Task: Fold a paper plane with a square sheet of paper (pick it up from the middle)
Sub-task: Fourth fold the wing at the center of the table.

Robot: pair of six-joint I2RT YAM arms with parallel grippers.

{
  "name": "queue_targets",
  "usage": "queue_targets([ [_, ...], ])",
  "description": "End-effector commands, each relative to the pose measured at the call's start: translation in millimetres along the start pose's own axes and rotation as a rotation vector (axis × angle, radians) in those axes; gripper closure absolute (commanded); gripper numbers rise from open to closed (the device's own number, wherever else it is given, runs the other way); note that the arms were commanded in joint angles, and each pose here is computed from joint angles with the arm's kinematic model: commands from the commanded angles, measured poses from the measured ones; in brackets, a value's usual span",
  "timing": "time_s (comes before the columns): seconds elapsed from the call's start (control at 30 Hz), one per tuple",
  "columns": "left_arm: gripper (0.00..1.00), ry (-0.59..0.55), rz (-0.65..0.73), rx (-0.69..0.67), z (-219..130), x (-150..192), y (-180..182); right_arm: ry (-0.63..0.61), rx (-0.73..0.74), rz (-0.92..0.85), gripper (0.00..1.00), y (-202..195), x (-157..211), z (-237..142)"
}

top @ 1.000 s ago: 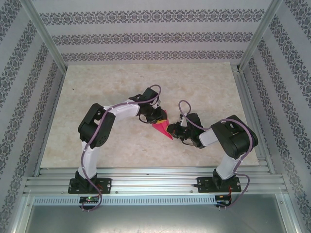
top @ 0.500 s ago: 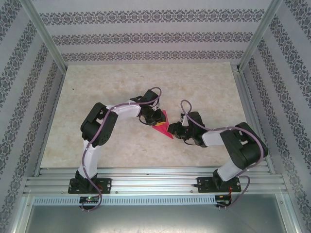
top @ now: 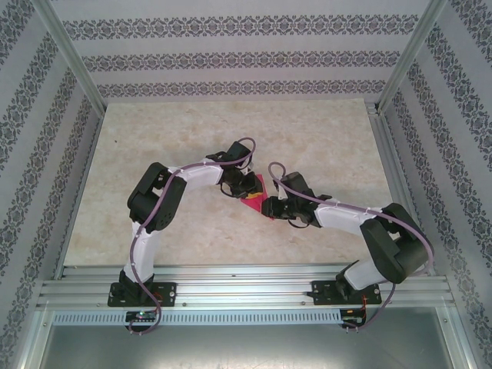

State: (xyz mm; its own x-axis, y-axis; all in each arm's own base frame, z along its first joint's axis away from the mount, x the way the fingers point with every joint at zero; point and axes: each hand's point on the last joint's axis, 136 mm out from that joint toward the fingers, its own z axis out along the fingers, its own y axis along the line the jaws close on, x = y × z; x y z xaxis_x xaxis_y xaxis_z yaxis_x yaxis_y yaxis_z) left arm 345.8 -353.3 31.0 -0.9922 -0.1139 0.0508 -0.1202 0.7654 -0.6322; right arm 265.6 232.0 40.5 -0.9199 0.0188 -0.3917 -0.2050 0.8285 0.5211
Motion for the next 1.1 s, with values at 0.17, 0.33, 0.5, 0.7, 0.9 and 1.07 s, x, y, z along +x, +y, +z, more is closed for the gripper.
queue_targets([
  [0.17,0.75,-0.007,0.034,0.031,-4.9,-3.1,-15.4,-0.008,0.083,-0.120,0.75,-3.6,-2.4,8.3],
  [0.33,0.75,-0.006,0.032,0.033,-5.1,-2.6,-15.7,-0.024,0.127,-0.144,0.76,-8.1,-6.0,10.2],
  [0.5,0.75,-0.004,0.033,0.034,-5.7,-2.2,-15.9,-0.025,0.139,-0.149,0.77,-8.6,-10.6,15.3],
  [0.7,0.75,-0.002,0.033,0.036,-5.8,-1.6,-16.4,-0.035,0.139,-0.147,0.79,-9.5,-10.7,18.0],
  [0.9,0.75,-0.004,0.035,0.035,-6.7,-1.4,-16.7,-0.034,0.157,-0.121,0.88,-12.7,-12.3,20.4],
  [1.07,0.75,-0.011,0.041,0.043,-9.8,-3.1,-19.9,-0.047,0.101,-0.076,0.99,-9.3,-14.3,18.6],
])
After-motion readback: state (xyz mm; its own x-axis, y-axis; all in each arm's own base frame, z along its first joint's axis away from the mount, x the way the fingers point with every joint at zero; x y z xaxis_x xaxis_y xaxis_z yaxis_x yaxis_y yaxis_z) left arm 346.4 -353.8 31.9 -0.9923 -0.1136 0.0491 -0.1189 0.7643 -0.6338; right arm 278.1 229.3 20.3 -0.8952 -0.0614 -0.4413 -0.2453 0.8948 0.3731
